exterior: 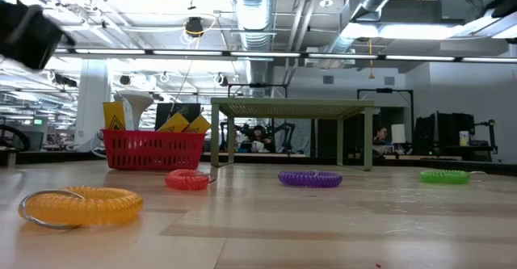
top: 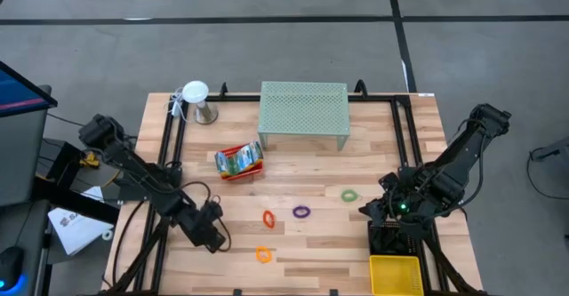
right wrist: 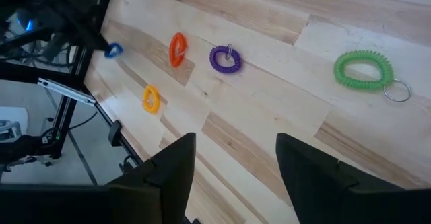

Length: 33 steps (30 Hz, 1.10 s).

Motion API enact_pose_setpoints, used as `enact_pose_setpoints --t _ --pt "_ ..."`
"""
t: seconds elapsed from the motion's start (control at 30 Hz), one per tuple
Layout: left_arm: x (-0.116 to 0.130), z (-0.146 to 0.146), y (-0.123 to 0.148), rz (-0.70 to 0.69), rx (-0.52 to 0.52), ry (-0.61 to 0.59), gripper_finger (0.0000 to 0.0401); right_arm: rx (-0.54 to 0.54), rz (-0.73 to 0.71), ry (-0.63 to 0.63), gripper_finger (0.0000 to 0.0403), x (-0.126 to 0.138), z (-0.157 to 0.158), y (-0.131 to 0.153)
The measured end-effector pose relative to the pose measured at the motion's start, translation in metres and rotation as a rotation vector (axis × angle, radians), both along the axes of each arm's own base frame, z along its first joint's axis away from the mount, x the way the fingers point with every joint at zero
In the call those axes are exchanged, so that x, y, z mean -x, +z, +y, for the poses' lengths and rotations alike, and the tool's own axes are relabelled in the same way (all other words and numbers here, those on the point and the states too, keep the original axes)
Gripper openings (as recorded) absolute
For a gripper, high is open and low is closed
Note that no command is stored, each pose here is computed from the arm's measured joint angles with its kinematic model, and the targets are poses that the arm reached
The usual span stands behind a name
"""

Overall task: Pick & Place Office Desk Supplies
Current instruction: Put the blue spring keychain into the yellow bin

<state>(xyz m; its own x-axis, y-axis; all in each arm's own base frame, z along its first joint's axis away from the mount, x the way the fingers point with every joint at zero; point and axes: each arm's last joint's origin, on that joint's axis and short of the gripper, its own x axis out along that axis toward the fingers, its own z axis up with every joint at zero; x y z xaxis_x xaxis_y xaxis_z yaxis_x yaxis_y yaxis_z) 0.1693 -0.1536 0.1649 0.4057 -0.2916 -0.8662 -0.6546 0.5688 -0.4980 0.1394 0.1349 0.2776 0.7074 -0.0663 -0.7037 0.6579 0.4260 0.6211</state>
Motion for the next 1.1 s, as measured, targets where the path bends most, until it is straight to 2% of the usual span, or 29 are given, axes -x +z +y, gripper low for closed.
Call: enact_pose_setpoints --t 0.2,0.37,0.6,0.73,0.87,1.1 --pt "-0.016 -0.008 0.031 -0.362 0.108 -0.052 0.0004 0.017 -0.042 -0.003 0.0203 -0.002 0.001 0.002" --pt "-0.039 -0.007 0.060 -0.733 0.151 -0.053 0.0004 0.062 -0.129 -0.004 0.0203 -0.015 0.005 0.004" --pt "-0.072 0.030 0.092 -1.143 0.031 0.068 0.0004 0.113 -0.237 0.021 0.0203 -0.051 0.010 0.004" --pt "-0.088 0.055 0.113 -1.279 -0.060 0.126 0.0004 0.134 -0.353 0.030 0.0203 -0.075 0.009 0.010" --pt "-0.097 0.068 0.136 -1.366 -0.111 0.088 0.0004 0.173 -0.459 0.019 0.0203 -0.094 0.002 0.018" --pt "-0.101 0.074 0.148 -1.402 -0.152 0.086 0.0004 0.241 -0.604 0.002 0.0203 -0.113 -0.015 0.035"
